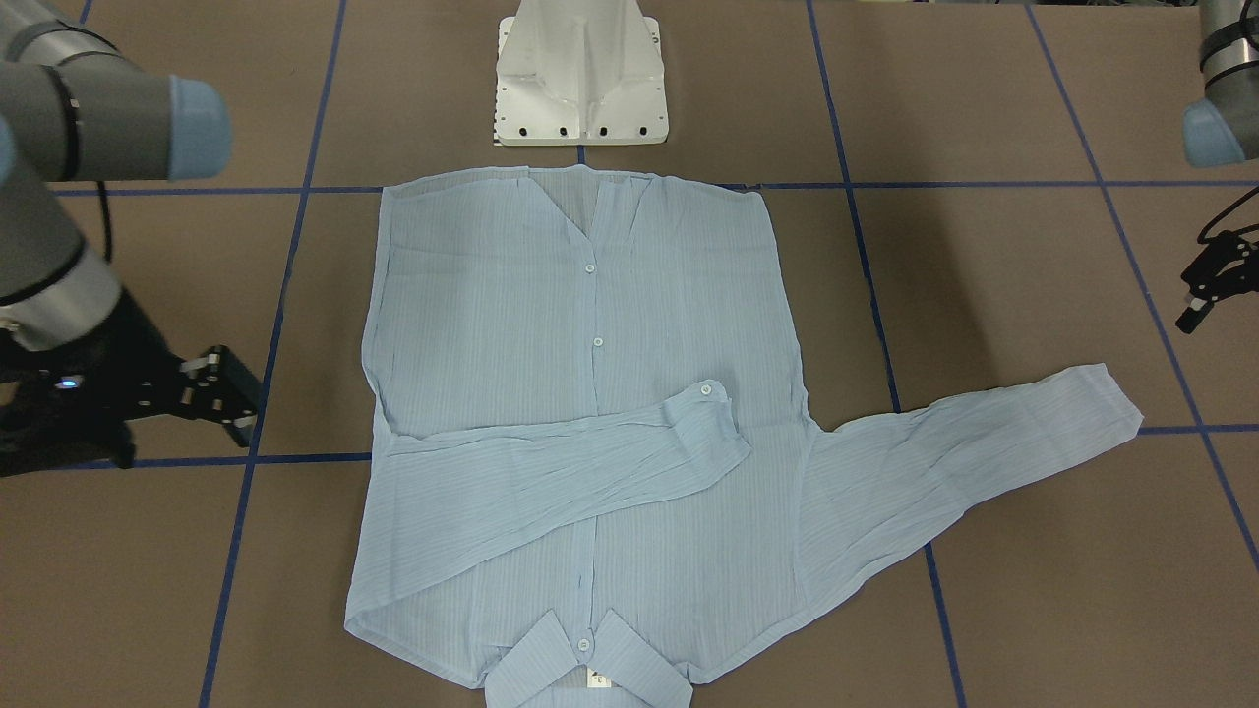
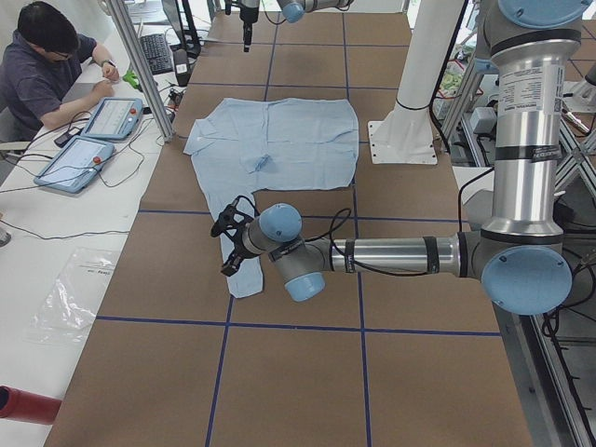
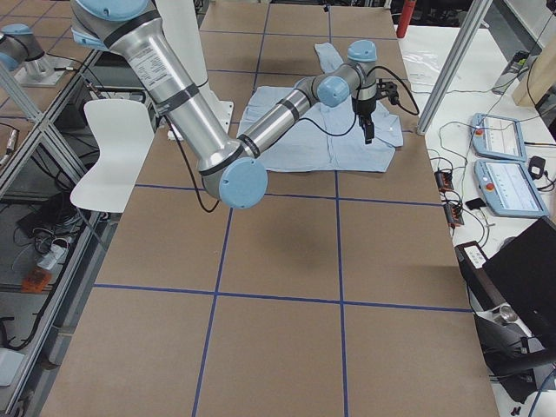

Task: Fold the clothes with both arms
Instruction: 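Release the sleeve and raise the right gripper away from the shirt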

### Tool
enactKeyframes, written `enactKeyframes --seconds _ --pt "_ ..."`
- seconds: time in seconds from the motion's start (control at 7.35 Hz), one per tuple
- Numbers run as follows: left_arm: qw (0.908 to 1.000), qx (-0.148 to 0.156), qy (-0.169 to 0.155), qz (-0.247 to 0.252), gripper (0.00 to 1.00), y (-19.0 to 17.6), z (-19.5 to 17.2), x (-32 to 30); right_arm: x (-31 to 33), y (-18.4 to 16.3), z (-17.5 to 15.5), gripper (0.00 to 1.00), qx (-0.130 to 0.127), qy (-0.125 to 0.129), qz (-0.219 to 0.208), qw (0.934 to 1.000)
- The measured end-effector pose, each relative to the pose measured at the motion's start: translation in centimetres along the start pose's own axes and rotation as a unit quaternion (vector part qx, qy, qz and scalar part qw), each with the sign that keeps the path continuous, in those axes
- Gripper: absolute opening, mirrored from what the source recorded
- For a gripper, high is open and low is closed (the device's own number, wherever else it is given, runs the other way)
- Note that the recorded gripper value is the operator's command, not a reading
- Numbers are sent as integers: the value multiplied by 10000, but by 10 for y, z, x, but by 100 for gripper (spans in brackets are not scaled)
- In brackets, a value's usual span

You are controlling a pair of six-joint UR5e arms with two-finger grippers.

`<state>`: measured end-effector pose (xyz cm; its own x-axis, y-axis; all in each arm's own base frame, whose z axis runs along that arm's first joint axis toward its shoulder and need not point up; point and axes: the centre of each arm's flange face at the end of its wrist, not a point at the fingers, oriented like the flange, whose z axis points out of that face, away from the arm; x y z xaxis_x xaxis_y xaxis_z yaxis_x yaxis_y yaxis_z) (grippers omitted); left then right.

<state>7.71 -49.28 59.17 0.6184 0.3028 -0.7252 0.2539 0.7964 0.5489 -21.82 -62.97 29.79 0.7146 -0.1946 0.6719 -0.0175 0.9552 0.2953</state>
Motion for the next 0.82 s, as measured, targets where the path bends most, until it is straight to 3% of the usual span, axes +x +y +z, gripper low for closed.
enactKeyframes --seconds 0.27,0.82 --pt "9968 110 -156 -780 74 32 42 17 98 19 -19 100 -105 -77 -322 9994" --pt "9949 -44 -201 -989 74 89 88 24 141 34 -22 100 -140 -16 -370 9992"
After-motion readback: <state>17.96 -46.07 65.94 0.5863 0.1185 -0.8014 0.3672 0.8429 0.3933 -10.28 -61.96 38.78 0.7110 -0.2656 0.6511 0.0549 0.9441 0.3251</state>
